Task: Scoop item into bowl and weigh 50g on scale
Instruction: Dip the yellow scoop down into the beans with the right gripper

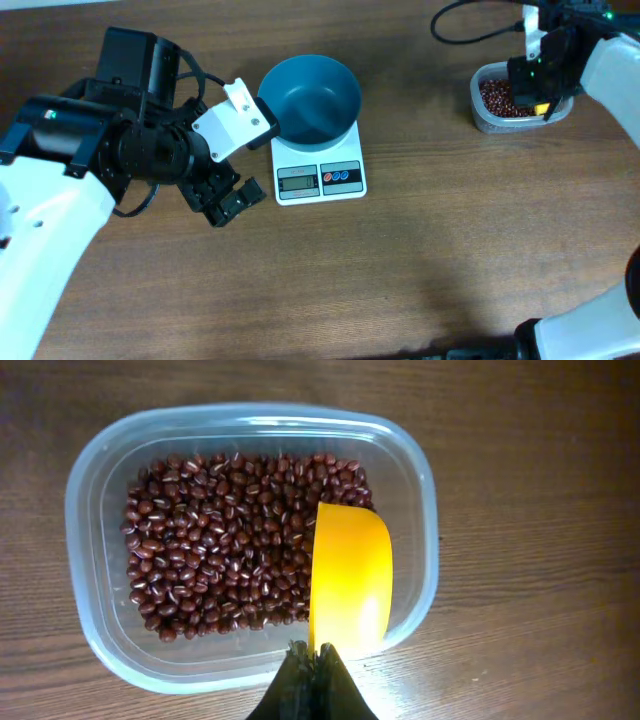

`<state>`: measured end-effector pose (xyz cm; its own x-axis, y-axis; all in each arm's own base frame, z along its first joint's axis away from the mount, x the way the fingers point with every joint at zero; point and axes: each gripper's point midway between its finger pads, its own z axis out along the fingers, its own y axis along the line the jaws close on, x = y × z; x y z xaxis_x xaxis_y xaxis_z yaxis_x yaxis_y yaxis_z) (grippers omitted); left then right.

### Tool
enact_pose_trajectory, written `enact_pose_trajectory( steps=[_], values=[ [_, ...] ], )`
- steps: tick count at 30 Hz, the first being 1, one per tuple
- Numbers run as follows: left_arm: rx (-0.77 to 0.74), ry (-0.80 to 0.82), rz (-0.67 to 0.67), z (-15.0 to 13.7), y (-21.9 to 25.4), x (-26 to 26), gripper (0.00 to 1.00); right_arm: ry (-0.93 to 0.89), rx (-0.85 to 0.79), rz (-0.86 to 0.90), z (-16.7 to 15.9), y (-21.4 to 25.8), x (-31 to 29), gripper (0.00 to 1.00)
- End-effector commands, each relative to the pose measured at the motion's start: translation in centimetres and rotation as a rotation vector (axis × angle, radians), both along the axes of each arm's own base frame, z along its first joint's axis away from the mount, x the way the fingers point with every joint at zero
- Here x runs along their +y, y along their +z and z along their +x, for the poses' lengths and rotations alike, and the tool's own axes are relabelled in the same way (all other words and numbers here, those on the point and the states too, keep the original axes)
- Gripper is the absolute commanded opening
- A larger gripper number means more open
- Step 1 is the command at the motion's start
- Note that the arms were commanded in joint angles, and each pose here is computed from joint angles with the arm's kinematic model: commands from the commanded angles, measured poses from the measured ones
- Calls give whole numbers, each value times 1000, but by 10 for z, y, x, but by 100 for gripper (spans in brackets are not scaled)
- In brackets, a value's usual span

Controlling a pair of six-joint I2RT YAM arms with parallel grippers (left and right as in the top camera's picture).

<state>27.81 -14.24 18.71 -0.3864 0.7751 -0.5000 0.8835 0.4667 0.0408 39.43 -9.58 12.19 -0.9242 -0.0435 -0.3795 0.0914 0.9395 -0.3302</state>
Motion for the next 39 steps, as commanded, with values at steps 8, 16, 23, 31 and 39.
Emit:
enact_pose_trajectory(
  steps=[8,16,23,31,39],
  values=[
    [-6,9,-12,3,5,-3,99,-40,-4,-71,2,5,-15,4],
    [-6,9,-12,3,5,-3,99,-42,-33,-73,9,7,-16,4],
    [-6,9,-12,3,5,-3,99,-43,-53,-75,13,9,-17,4],
    [-6,9,-12,3,5,-3,99,-41,16,-68,14,-20,-17,4],
    [-6,9,-12,3,5,-3,99,-28,-5,108,20,-33,10,4]
  ],
)
